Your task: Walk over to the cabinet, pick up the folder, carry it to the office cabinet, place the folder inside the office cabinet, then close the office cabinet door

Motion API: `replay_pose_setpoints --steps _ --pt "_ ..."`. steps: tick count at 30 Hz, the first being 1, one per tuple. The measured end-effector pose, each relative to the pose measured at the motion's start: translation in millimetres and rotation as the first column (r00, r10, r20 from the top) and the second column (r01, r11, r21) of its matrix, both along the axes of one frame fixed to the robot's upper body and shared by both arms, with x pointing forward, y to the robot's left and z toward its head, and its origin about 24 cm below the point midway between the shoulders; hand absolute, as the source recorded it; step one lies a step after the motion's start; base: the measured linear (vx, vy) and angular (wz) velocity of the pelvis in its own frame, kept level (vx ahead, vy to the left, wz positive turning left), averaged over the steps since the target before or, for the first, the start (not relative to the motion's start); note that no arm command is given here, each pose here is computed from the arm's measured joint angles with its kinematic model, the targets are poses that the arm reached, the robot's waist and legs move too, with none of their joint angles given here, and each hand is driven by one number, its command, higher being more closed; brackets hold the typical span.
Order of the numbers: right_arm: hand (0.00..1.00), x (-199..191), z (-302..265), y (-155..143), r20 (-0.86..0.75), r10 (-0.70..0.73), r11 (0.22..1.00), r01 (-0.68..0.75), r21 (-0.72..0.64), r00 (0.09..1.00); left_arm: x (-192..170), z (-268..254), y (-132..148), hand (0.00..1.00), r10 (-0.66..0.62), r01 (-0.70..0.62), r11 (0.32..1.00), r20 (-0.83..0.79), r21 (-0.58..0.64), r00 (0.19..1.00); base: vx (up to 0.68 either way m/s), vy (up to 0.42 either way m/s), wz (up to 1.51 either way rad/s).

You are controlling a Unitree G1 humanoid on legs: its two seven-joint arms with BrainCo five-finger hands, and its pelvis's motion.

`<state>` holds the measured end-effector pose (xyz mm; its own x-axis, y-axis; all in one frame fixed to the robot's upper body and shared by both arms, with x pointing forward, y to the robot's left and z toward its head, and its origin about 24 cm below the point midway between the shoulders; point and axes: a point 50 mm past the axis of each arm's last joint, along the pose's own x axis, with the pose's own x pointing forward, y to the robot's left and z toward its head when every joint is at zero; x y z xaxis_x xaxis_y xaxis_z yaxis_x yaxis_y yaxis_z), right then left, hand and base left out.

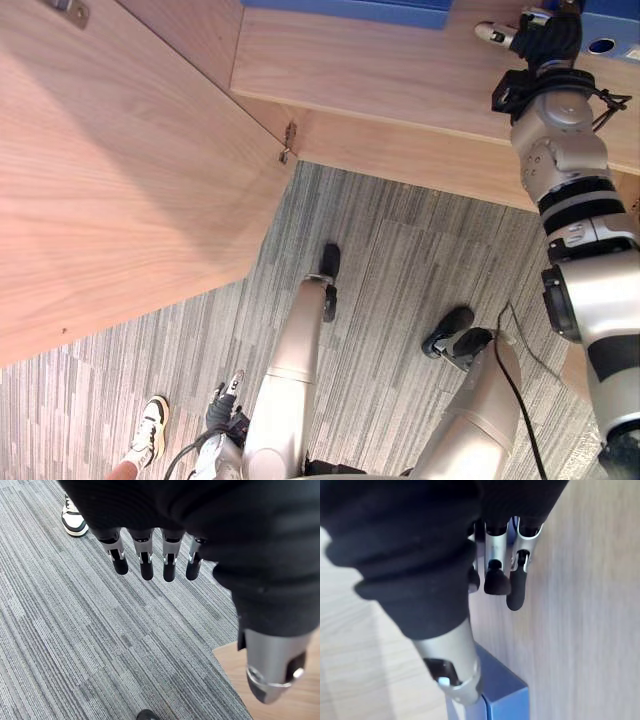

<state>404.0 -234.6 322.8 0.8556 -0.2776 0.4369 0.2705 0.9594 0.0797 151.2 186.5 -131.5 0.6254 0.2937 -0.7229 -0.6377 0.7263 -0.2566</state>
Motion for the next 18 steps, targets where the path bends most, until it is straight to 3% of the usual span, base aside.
replay_pose_setpoints --steps 11,18 --pt "0.0 -9.2 2.2 -34.9 -0.004 -0.115 0.993 0.115 0.038 0.993 -6.2 -4.1 2.6 0.0 0.044 -0.044 0.999 -0.03 -0.01 0.999 0.07 -0.024 -0.01" --pt "0.0 -9.3 4.1 -32.6 -0.004 -0.13 0.991 0.13 -0.036 0.991 -6.7 -4.2 3.6 0.0 0.058 -0.058 0.998 -0.027 -0.012 0.998 0.09 -0.01 -0.03"
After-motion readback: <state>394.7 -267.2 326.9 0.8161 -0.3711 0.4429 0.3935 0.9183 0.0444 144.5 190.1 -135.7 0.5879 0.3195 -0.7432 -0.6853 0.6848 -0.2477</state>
